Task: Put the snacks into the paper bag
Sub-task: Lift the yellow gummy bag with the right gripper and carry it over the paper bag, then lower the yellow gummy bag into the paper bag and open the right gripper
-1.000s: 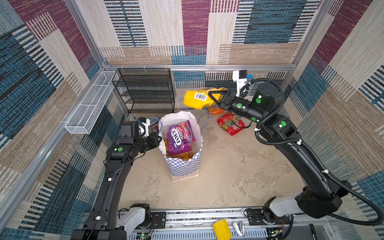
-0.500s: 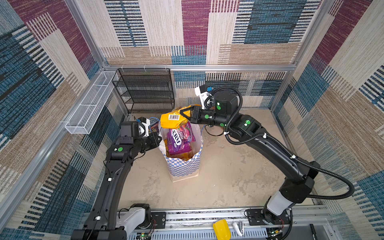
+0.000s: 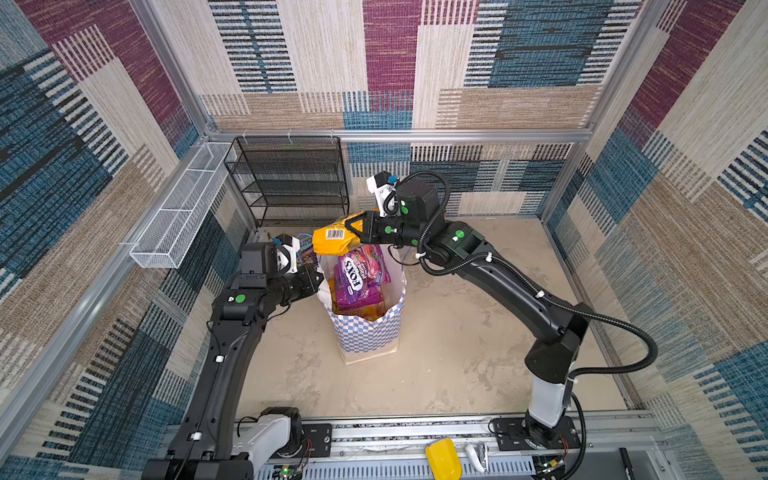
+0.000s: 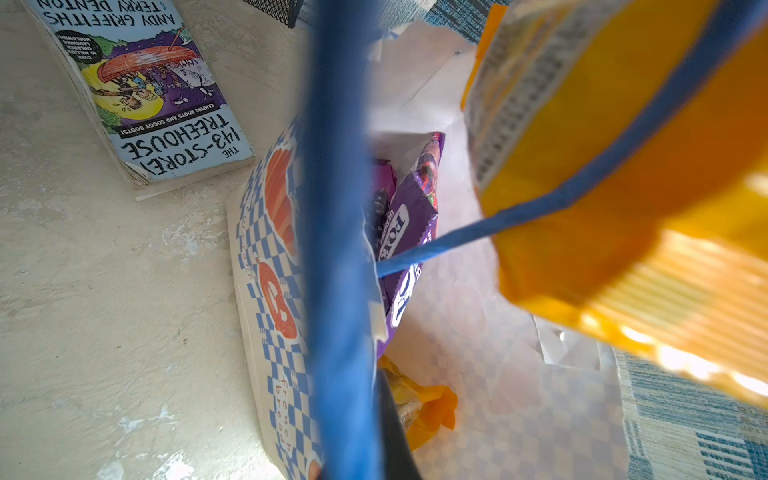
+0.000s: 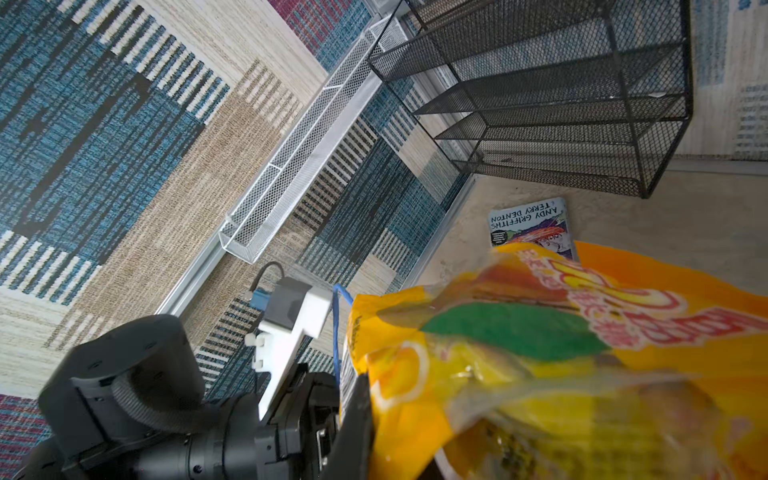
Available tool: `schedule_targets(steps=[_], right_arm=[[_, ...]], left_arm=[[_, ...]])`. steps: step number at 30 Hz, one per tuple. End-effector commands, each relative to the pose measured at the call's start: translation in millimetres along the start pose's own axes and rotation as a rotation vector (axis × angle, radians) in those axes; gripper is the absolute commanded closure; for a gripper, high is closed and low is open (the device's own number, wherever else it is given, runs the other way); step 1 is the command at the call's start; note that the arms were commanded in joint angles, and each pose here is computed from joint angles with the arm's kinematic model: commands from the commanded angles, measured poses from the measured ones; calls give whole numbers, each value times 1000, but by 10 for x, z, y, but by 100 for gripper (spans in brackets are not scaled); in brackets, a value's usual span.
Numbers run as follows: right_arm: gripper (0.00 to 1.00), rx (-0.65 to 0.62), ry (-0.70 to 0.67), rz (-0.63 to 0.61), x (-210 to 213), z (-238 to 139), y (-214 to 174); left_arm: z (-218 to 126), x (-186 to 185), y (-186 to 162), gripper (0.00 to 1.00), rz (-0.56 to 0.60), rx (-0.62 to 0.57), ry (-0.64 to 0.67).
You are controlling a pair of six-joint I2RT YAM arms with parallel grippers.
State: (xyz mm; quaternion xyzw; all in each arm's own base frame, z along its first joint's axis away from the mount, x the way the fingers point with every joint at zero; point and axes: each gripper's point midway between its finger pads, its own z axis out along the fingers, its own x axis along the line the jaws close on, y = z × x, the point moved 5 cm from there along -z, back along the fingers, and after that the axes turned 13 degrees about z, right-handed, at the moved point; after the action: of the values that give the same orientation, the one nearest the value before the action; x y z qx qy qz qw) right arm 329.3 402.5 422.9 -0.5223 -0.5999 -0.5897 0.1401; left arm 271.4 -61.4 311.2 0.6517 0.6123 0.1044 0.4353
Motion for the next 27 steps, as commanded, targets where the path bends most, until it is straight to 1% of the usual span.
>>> schedule_targets(steps=[1,4,6,10,13,15,21,24,27], right_arm=[[100,-11,23,-25,-2,94,72],[100,35,1,-1,-123,165,-32],[100,56,7,15,-158,134,-100],[100,54,2,44,-224,-17,-202],[100,93,15,71,-252,-113,-327],[100,108,29,76,-204,-192,-359],[100,78,57,21,118,-434,-254],[100,88,77,24,208,-466,-291],[100,110,73,37,205,-450,-391]], left_arm=[[-21,-47,117,100,24,-57,-27],[-30,-49,116,100,26,-59,-26],[-30,-49,112,100,25,-58,-26],[-41,-55,117,100,26,-61,-28],[-42,-51,117,100,26,-62,-26],[-42,-57,118,100,27,-62,-29],[-44,-53,117,100,26,-63,-27],[-42,-49,114,100,26,-62,-24],[-38,-47,116,100,25,-61,-23]])
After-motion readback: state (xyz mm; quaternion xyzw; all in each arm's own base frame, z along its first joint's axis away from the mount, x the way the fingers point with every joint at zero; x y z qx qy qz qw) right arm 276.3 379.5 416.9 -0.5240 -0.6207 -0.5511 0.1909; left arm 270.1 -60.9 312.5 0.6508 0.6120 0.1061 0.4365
